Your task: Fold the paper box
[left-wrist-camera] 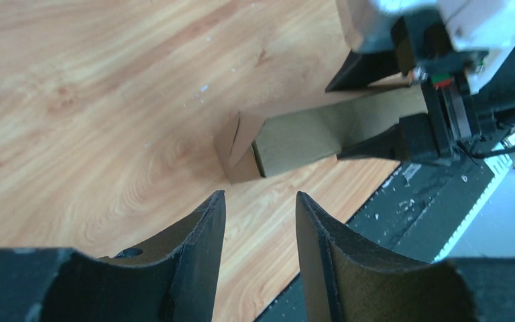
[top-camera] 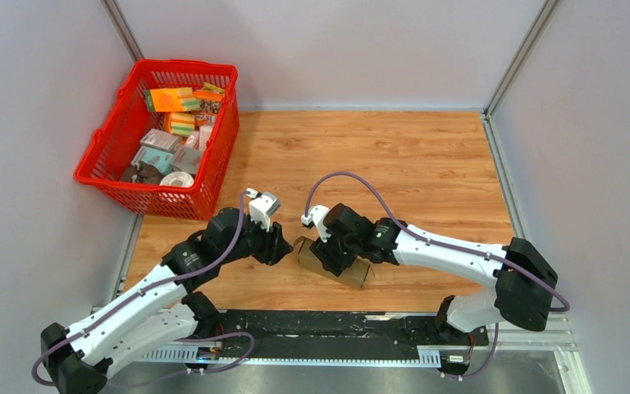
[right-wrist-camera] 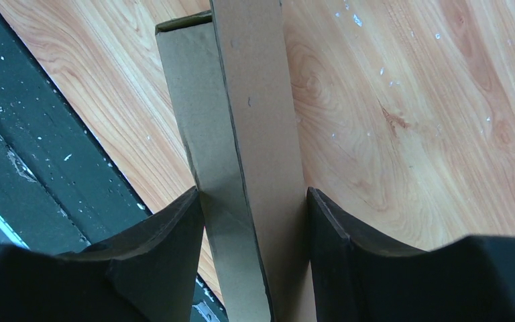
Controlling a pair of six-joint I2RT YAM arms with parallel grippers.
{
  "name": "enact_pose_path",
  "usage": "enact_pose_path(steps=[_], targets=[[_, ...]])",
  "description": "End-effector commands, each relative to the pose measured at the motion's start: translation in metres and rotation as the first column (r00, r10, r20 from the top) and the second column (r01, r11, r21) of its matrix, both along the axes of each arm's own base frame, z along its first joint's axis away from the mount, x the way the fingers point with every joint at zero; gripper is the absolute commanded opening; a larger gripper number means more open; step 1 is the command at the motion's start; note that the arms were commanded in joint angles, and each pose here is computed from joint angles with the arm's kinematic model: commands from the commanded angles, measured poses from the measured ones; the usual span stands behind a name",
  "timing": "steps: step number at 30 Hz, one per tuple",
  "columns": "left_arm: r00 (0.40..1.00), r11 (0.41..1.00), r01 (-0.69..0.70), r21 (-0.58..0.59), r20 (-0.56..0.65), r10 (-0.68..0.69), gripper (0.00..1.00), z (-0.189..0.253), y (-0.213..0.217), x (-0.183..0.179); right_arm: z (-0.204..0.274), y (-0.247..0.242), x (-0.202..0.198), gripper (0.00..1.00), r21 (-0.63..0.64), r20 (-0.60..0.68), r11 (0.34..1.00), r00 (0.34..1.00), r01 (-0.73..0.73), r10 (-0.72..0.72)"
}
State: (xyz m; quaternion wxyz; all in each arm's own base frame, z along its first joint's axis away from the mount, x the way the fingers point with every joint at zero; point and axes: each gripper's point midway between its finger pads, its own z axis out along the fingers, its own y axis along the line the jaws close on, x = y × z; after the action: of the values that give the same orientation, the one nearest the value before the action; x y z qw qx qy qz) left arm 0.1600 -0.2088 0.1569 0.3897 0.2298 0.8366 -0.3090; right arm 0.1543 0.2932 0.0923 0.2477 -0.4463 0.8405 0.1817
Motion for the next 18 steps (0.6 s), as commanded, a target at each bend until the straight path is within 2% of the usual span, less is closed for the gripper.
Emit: enact_pose_path(steps=[1,2,5,14,18], targets=[[0.991,0.999,0.035,0.001,0.132,-0.034,0.51,0.025,-0.015,0.022,-0.003,0.004,-0.003,0.39,0.011,-0.054,1.0,0.998,-0.021,0.021],[0.991,0.999,0.038,0.016,0.125,-0.039,0.51,0.022,-0.019,0.026,-0.003,0.004,-0.002,0.39,0.014,-0.054,1.0,0.998,-0.017,0.018],[0.992,0.997,0.055,0.053,0.112,-0.061,0.43,0.014,-0.025,0.03,-0.002,0.003,-0.001,0.39,0.025,-0.056,1.0,0.998,-0.017,0.018],[0.986,0.989,0.093,0.117,0.126,-0.108,0.45,0.004,-0.036,0.036,0.001,0.006,-0.002,0.39,0.043,-0.056,0.999,0.998,-0.025,0.027],[0.985,0.982,0.1,0.159,0.122,-0.12,0.4,-0.001,-0.038,0.041,0.002,0.007,-0.002,0.39,0.05,-0.054,0.998,0.998,-0.028,0.031]])
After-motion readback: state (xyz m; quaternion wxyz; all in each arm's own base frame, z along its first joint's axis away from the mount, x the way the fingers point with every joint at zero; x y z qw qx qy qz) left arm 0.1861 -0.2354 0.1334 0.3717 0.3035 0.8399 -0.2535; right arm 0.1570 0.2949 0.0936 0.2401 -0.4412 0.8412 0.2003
